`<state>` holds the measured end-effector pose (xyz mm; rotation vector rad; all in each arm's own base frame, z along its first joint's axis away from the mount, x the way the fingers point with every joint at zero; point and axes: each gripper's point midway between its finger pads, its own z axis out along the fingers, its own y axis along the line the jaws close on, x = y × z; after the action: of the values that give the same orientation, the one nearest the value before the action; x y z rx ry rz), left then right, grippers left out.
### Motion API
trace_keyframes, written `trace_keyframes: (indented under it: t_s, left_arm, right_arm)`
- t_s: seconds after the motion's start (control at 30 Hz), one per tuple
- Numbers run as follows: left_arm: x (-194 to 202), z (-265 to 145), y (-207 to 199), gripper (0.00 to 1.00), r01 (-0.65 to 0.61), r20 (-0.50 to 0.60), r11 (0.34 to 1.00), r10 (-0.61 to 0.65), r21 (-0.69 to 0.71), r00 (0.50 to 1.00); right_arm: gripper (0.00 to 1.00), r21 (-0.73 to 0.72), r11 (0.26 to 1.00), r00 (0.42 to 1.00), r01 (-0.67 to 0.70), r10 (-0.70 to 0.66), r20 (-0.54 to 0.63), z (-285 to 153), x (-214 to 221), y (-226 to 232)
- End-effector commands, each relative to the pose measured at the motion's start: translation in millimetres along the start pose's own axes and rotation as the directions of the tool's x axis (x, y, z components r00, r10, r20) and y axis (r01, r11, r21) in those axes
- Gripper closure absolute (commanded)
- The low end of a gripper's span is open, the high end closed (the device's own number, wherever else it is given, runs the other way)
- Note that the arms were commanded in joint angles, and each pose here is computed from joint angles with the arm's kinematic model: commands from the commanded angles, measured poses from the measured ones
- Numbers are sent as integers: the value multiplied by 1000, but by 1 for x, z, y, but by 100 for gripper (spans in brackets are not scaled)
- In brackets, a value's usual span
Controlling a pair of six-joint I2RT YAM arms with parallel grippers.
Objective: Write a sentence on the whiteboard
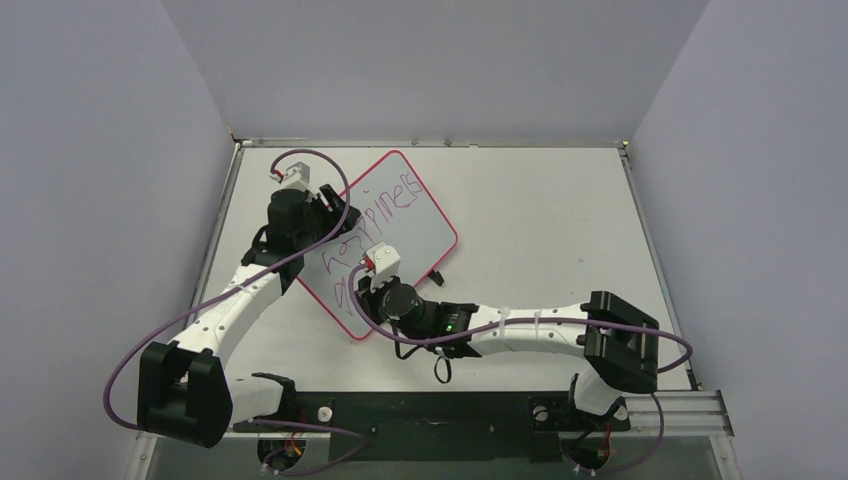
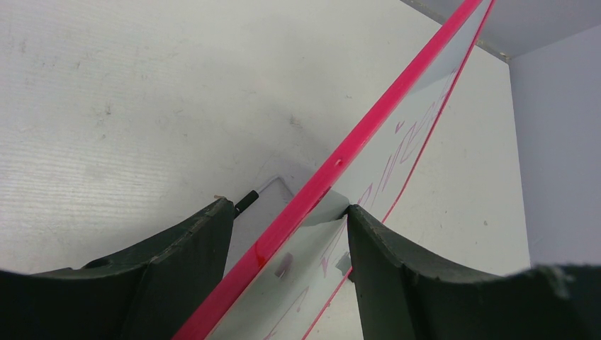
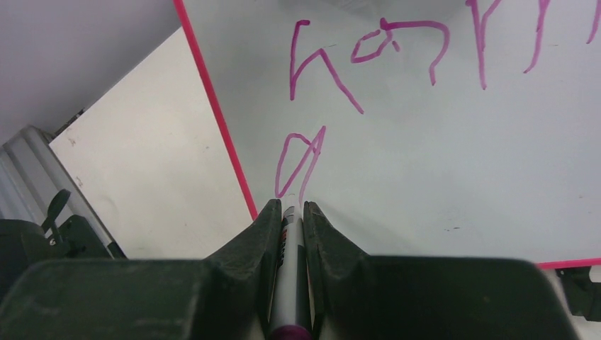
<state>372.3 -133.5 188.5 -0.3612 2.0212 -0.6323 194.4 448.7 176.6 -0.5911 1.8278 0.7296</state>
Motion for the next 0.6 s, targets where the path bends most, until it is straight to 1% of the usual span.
trace_keyframes:
  t_s: [0.0,0.23,0.57]
  left_arm:
    - [13,6,11,54,-65,-9,997,65,-37,998]
    - [14,7,11,54,-65,-11,997,65,-37,998]
    - [13,7,11,54,-66,-9,997,66,-41,998]
  right_arm:
    - [100,58,998,998,-8,5,59,3,-26,-15]
    - [100,88,996,998,-10,4,67,14,-34,-33]
    - [100,67,998,997,-8,3,72,26,-42,-33]
